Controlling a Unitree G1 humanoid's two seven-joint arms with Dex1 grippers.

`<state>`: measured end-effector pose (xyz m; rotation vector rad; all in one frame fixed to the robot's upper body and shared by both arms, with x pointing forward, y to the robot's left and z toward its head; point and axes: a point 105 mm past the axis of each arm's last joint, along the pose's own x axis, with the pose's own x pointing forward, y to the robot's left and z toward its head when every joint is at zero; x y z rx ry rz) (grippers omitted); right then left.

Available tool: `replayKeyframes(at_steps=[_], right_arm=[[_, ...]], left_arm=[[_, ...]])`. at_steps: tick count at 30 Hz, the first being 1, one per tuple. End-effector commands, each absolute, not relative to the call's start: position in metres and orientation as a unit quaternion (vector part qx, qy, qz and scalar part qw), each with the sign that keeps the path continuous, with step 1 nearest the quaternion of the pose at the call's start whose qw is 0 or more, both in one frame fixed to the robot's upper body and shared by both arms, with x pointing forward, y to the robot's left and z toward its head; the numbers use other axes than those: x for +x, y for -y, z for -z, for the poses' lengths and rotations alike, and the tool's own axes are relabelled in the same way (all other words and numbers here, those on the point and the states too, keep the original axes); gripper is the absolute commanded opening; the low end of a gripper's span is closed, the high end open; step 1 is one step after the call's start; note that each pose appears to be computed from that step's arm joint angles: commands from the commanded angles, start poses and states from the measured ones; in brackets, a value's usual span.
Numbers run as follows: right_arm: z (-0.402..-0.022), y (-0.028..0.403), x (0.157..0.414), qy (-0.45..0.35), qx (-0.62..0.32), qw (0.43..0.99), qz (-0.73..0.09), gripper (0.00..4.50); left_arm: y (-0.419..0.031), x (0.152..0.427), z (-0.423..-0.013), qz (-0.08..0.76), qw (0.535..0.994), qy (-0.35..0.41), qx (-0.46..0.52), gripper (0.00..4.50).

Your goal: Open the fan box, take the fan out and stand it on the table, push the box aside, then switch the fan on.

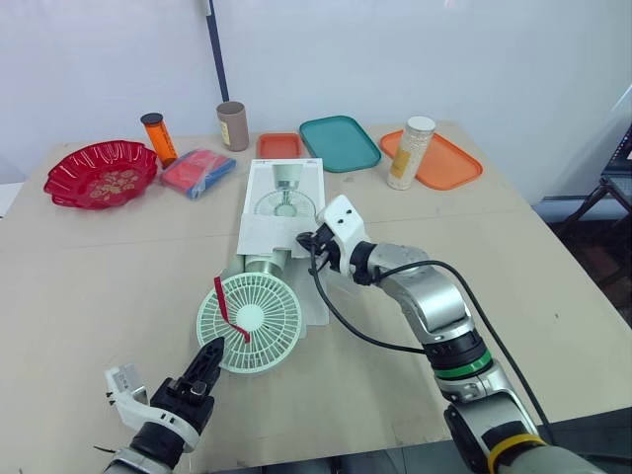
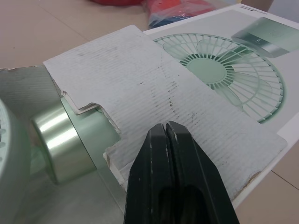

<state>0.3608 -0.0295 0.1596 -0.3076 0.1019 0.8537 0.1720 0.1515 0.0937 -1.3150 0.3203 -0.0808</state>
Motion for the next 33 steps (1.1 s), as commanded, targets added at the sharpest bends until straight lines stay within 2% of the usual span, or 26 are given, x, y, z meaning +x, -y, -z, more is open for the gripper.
replayKeyframes(at_steps=[1, 5, 11, 19, 23, 29, 33], right_arm=[[-0.145, 0.033, 0.359, -0.077, -0.151, 0.897, -0.409, 0.00], [-0.144, 0.032, 0.358, -0.076, -0.150, 0.897, -0.410, 0.00], [-0.143, 0.032, 0.356, -0.077, -0.149, 0.896, -0.412, 0.00], [-0.142, 0.032, 0.356, -0.076, -0.149, 0.895, -0.414, 0.00], [-0.141, 0.031, 0.356, -0.076, -0.151, 0.892, -0.419, 0.00], [-0.141, 0.029, 0.356, -0.075, -0.150, 0.891, -0.423, 0.00], [-0.143, 0.028, 0.356, -0.068, -0.150, 0.890, -0.425, 0.00]], left_arm=[[-0.157, 0.172, -0.093, 0.013, 0.788, -0.148, -0.597, 3.03], [-0.156, 0.174, -0.095, 0.010, 0.790, -0.150, -0.594, 4.42], [-0.162, 0.174, -0.104, -0.002, 0.790, -0.132, -0.599, 4.42], [-0.181, 0.162, -0.113, -0.018, 0.797, -0.117, -0.593, 4.42], [-0.202, 0.153, -0.115, -0.024, 0.825, -0.122, -0.551, 4.42], [-0.231, 0.154, -0.121, 0.003, 0.869, -0.135, -0.477, 4.42], [-0.248, 0.156, -0.118, 0.029, 0.910, -0.162, -0.381, 4.42]])
